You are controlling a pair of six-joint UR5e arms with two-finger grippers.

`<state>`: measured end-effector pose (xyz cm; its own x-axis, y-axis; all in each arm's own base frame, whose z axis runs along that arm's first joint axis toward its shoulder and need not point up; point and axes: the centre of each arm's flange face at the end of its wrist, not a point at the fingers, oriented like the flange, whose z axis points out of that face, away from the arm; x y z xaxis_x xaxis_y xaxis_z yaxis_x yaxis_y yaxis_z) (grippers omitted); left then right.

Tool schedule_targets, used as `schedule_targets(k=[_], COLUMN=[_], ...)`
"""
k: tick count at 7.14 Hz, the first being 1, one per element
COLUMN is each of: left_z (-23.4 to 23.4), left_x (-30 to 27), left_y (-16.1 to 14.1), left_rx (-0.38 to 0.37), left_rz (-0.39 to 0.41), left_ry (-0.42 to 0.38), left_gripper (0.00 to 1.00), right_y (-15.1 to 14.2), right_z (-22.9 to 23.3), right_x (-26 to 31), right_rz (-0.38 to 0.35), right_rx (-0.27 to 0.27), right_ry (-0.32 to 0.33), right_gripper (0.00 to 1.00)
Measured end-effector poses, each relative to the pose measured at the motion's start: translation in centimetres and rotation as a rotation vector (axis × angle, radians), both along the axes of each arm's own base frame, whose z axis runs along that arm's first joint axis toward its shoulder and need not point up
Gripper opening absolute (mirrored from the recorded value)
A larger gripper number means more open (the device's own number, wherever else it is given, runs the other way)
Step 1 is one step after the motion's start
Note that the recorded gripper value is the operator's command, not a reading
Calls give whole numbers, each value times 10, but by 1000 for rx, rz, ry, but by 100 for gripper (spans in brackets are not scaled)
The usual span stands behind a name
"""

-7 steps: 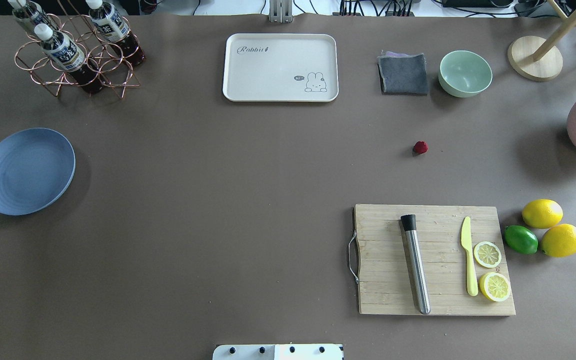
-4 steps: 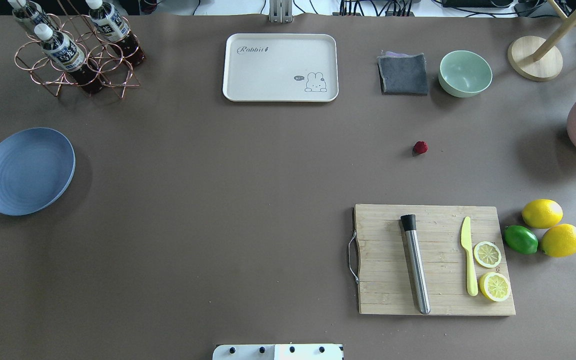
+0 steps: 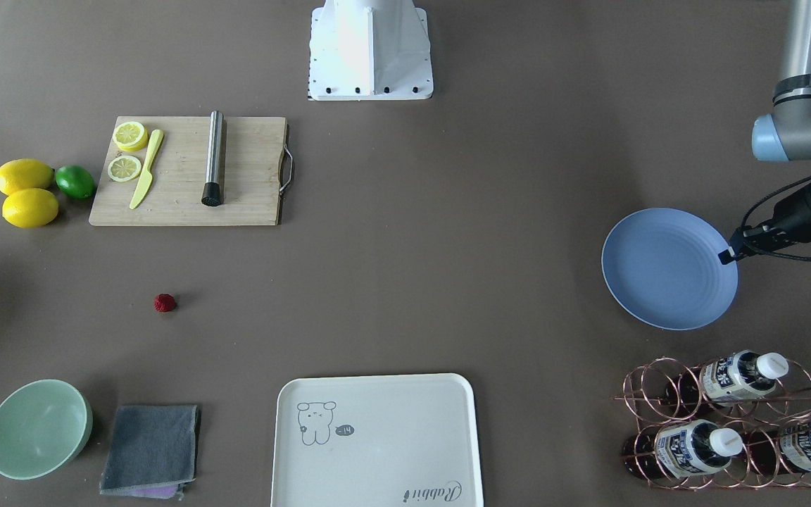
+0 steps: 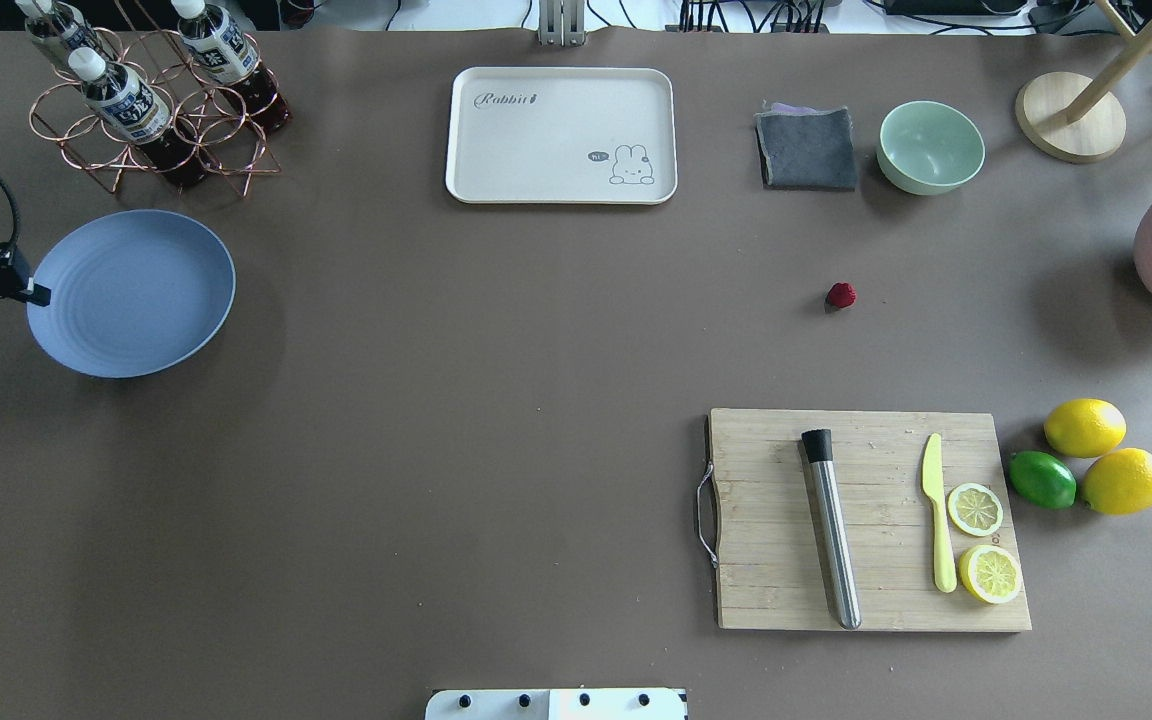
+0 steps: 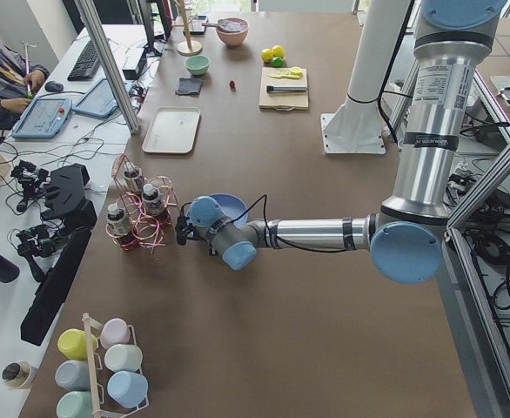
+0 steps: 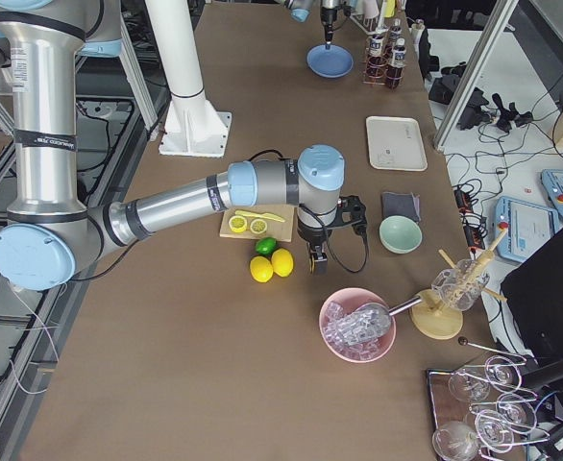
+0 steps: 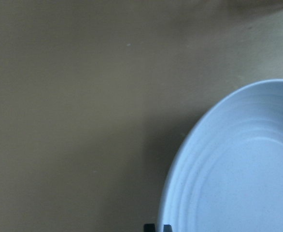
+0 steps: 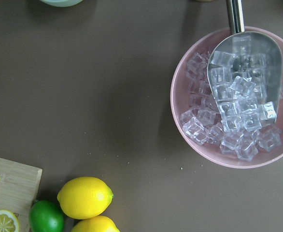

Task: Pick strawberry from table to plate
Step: 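Drag the blue plate to table center with left gripper while right arm approaches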

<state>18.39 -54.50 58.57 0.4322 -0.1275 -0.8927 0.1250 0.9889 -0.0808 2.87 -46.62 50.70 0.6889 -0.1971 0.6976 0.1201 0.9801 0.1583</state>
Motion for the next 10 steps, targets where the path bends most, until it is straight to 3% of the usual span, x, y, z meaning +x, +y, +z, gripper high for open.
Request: schedule_targets(k=[3, 5, 7, 10], left_z=[-131, -211, -261, -290], left_x=[119, 232, 309, 363], left_y=[-3, 32, 70, 106], left_rx=[-78, -64, -28, -25], left_rz=[-13, 5, 5, -2], left_ry=[100, 139, 149, 142], left_gripper=[0, 0, 0, 0], right_y=[-26, -38, -45, -45], right_z=[-34, -58, -78, -88], right_x=[-48, -77, -109, -132], right_rz=[5, 15, 13, 10], right_rx=[-28, -51, -72, -76], right_ry=[-9, -28, -41, -53], right_gripper=[100, 100, 100, 100])
